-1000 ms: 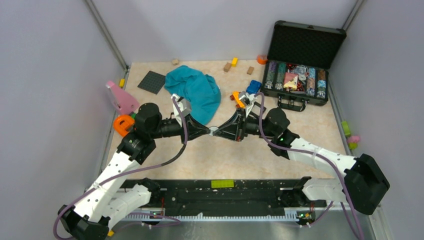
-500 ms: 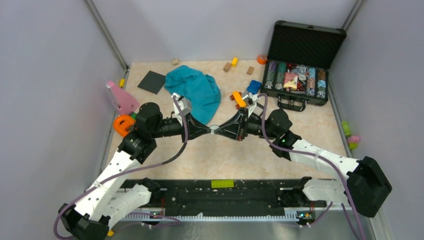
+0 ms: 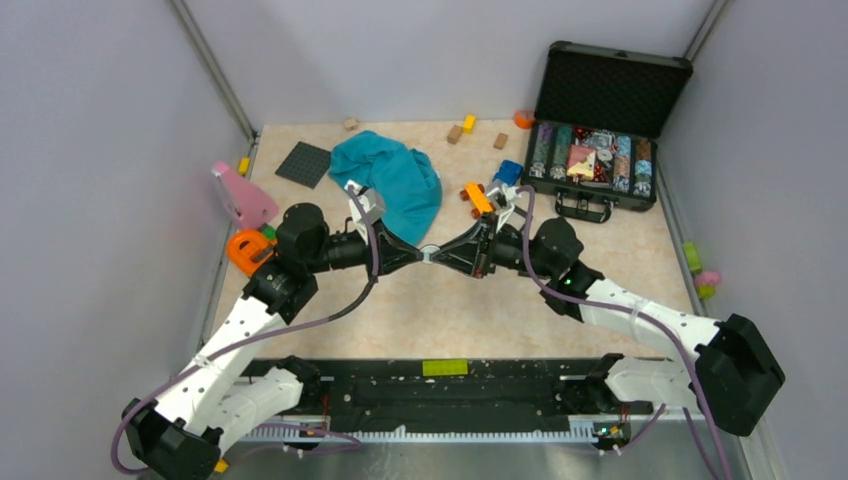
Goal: Remove the brooch from the garment
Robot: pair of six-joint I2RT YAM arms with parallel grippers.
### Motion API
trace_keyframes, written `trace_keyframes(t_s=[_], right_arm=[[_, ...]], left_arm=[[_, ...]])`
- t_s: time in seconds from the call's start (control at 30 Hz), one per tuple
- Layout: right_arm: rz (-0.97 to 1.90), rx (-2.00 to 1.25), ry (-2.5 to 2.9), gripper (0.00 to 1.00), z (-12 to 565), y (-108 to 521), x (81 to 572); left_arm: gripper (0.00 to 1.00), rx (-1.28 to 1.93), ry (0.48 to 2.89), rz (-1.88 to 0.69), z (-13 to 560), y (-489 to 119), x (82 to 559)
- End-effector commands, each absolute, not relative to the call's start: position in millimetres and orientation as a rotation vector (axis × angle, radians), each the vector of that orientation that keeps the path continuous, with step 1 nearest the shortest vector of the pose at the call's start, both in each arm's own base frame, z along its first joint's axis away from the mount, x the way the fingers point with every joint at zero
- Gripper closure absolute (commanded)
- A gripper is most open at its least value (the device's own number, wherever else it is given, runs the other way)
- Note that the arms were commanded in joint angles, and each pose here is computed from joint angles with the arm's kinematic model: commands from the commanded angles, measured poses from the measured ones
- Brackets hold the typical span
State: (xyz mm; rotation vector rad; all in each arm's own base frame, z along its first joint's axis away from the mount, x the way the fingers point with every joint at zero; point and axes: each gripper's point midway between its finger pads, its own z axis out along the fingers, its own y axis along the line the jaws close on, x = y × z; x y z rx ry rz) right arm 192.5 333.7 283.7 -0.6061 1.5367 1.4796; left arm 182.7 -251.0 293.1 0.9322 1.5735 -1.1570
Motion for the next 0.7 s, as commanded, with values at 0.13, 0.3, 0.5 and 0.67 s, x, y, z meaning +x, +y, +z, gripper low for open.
trace_keyframes(t_s=[0.13,0.3,0.5,0.67], right_arm=[[1.387,-0.558,1.353,0.58,328.0,319.3,210.3],[1.336,-0.586,1.386,0.35,318.0,308.9,205.7],[1.297,-0.561,1.443,0.35,308.5,296.0,208.4],[1.138,-0.462,1.621,0.34,287.9,282.5,233.5]], left_arm=[[1.0,0.872,1.707,-1.203,279.3,-252.4,178.4],[1.0,0.799,1.751,-1.184,276.1,-253.7,192.3],[1.0,0.811,1.701,-1.253,275.8,-262.8,192.6],[1.0,0.856,1.726,-1.139,257.0,-261.1,201.7]])
